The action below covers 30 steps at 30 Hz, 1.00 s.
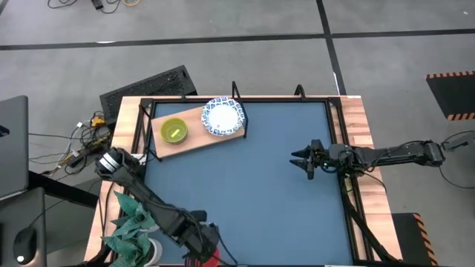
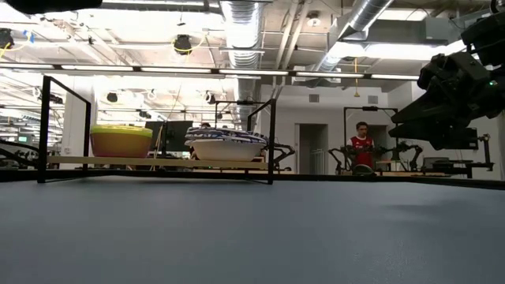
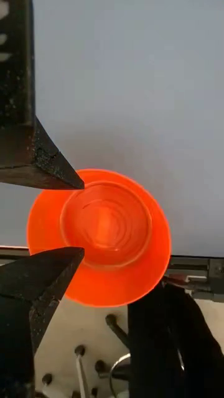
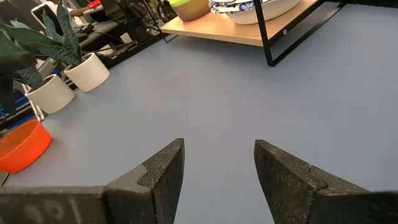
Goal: Place and stack bowls onto a shelf
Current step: Stack the red bowl on top of the other yellow bowl on the shelf
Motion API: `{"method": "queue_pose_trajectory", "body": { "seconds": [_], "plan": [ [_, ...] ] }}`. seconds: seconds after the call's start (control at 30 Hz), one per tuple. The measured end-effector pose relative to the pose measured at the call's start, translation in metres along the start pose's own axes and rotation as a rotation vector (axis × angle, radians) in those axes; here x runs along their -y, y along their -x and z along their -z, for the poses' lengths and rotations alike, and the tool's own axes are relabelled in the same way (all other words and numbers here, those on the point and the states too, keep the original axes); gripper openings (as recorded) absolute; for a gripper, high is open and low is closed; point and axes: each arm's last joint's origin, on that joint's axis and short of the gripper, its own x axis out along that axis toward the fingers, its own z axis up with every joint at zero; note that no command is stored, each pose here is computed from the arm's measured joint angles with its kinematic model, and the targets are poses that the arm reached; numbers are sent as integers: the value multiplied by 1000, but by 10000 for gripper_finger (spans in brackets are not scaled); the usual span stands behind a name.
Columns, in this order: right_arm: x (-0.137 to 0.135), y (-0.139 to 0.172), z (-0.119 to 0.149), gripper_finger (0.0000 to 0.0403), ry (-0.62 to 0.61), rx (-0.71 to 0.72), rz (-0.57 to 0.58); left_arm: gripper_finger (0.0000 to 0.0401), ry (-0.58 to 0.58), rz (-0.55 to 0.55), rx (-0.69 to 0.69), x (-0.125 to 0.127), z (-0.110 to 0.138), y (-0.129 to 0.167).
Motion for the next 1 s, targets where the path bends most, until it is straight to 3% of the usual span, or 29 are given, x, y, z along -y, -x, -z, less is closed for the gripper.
{"method": "queue_pose_trajectory", "body": {
  "seconds": [0.23, 0.43, 0.67, 1.0],
  "plan": [
    [0, 0, 0, 220, -2, 1, 0, 144, -24, -140, -16, 0, 12, -13],
    [0, 0, 0, 220, -1, 0, 0, 144, 38, -48, 10, -5, 17, -40],
    [0, 0, 0, 220, -25, 0, -1, 144, 62, -80, -20, -17, 28, -54],
    [0, 0, 0, 220, -36, -1, -1, 144, 117, -57, -35, -18, 22, -45]
  ]
}}
